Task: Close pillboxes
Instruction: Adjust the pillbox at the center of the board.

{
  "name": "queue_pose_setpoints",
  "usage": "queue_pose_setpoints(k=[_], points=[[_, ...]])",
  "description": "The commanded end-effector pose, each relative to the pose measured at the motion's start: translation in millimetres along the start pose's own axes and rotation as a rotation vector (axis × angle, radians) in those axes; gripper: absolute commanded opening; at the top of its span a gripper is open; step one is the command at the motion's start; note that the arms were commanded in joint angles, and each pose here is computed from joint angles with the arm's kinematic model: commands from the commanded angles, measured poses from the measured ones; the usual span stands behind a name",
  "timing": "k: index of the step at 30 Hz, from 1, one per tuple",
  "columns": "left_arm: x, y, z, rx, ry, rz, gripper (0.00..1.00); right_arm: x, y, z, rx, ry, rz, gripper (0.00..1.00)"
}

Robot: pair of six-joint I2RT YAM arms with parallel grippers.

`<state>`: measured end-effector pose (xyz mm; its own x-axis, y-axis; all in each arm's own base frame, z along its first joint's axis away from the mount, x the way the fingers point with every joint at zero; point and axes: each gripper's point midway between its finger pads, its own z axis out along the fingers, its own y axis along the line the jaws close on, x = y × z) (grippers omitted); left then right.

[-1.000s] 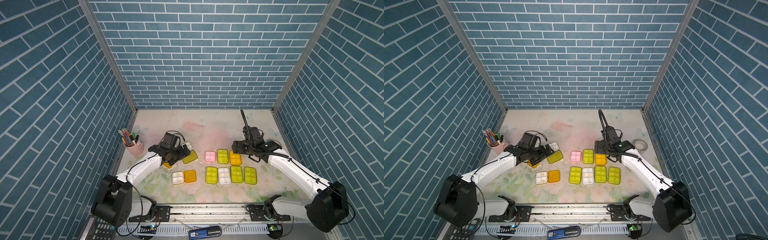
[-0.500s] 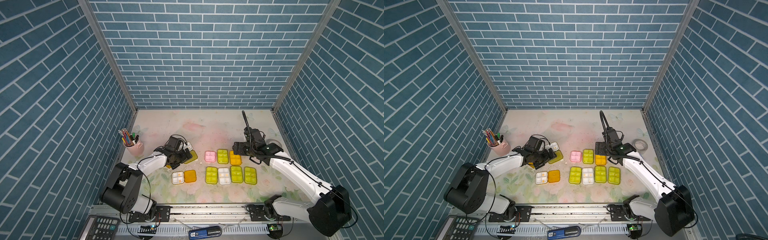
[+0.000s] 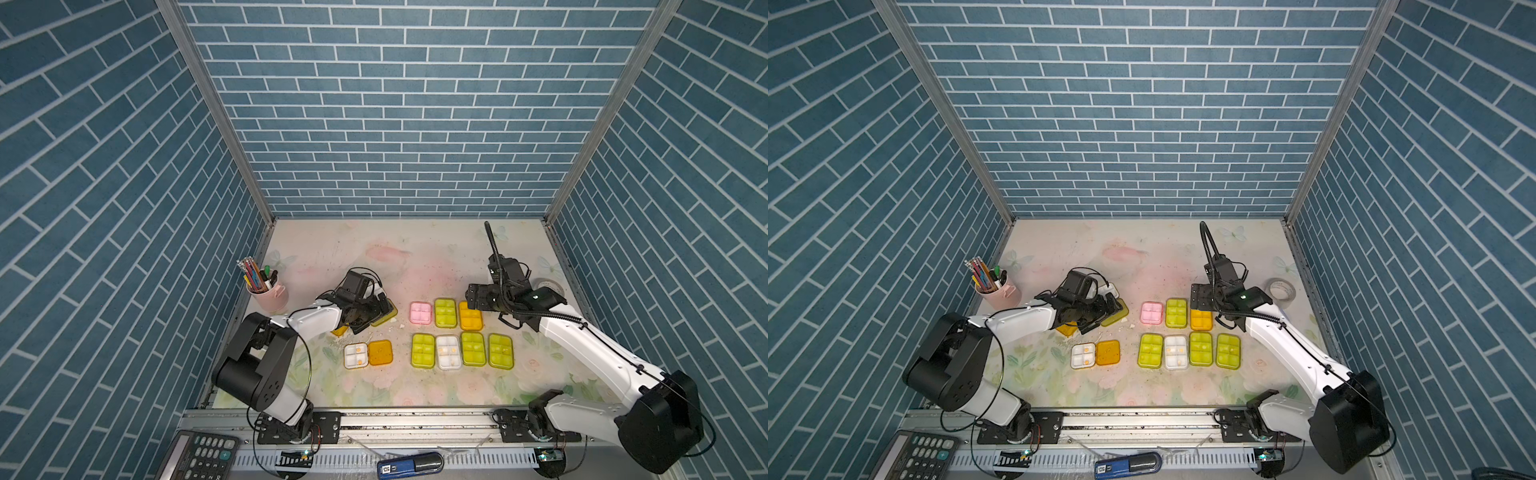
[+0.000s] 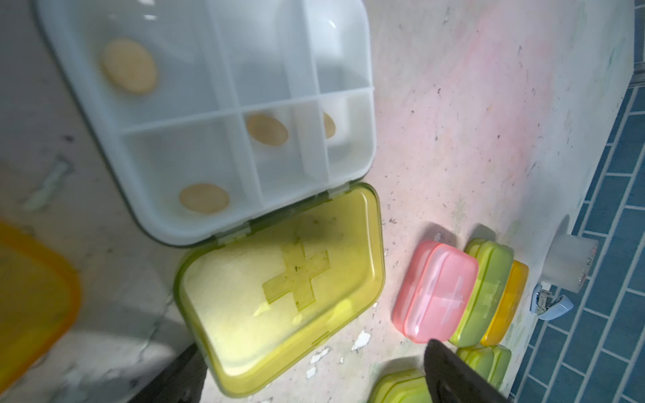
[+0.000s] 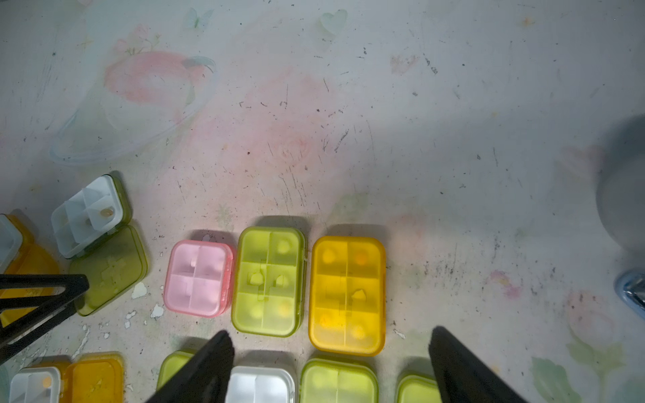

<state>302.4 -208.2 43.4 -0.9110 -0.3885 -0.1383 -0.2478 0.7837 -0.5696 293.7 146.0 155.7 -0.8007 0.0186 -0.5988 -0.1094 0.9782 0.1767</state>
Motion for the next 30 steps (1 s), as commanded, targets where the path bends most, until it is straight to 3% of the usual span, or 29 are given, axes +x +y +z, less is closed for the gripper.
queue_pose_setpoints(k=[1,11,18,25,30], points=[[3,-13,12,0.02,0.033,0.009,0.98,-2,-12,-10,0.065,-0.024,-0.055,0.89],[-12,-70,49,0.102,0.051,0.056,0.98,-4,-13,-16,0.068,-0.024,-0.069,0.89],[-27,-102,51,0.171,0.039,0.105,0.98,-1,-1,-14,0.008,0.011,-0.055,0.89],[-36,-148,0,0.252,0.027,0.252,0.97,-12,21,-9,-0.08,0.032,-0.038,0.88],[-52,-151,-42,0.253,-0.028,0.306,0.97,-32,47,3,-0.168,0.027,-0.014,0.88]])
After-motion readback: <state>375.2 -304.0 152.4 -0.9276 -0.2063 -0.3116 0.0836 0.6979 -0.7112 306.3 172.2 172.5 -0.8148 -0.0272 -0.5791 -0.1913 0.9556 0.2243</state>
